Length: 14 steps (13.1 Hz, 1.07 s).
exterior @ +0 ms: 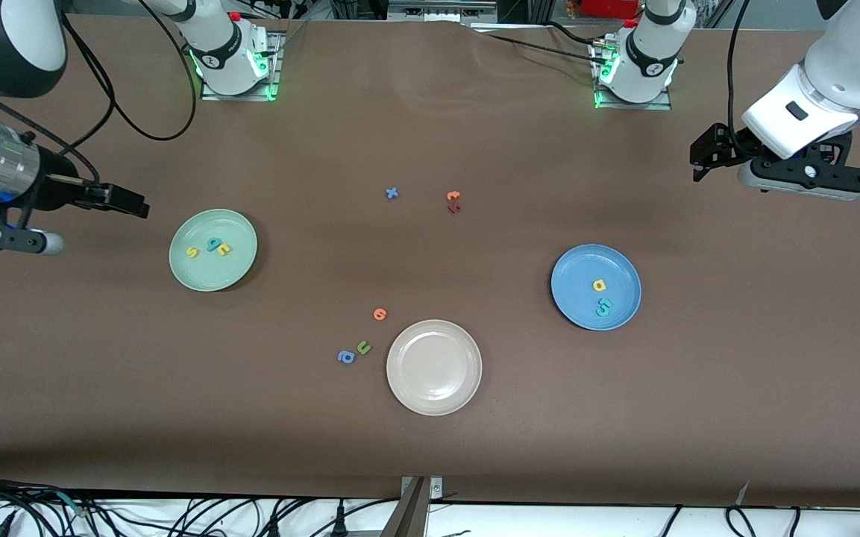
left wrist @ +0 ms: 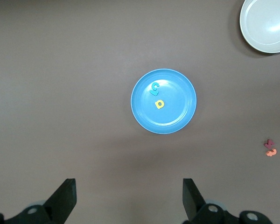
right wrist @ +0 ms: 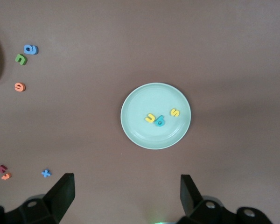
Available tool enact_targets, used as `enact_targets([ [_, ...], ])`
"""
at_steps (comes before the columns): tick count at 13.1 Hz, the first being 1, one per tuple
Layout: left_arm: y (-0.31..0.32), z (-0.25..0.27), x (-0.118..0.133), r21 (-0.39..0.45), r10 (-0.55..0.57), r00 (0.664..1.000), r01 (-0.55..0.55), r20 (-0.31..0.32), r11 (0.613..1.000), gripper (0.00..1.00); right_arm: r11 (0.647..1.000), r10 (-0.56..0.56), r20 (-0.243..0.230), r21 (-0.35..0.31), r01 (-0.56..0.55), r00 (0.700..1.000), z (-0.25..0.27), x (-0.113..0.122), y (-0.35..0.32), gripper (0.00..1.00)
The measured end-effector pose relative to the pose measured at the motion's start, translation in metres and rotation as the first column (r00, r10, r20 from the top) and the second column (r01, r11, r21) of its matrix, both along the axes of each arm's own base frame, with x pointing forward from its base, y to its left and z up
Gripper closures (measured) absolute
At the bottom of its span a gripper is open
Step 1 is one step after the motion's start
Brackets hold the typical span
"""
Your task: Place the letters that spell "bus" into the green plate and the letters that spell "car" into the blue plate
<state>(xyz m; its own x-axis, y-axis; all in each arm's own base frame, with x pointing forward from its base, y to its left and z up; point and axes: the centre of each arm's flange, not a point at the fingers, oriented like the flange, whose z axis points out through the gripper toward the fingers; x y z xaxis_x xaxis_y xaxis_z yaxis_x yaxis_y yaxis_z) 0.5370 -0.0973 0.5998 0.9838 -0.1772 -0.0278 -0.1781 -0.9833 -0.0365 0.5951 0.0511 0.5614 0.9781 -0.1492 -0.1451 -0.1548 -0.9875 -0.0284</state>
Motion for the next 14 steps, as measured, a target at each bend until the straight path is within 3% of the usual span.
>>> enact_targets([
  [5, 0.000, 0.002, 0.000, -0.001, 0.000, 1.000, 0.000, 0.005, 1.000, 0.00, 0.999, 0.038, 0.016, -0.039, -0.037, 0.999, 0.006, 0.008, -0.023, 0.01],
  [9, 0.000, 0.002, 0.000, -0.001, 0.000, 1.000, 0.000, 0.004, 1.000, 0.00, 0.999, 0.048, 0.048, -0.023, -0.046, 0.998, 0.025, 0.002, -0.033, 0.01],
  [14, 0.000, 0.002, 0.000, -0.001, 0.000, 1.000, 0.000, 0.004, 1.000, 0.00, 0.998, 0.053, 0.051, -0.021, -0.052, 0.997, 0.027, 0.001, -0.027, 0.00],
])
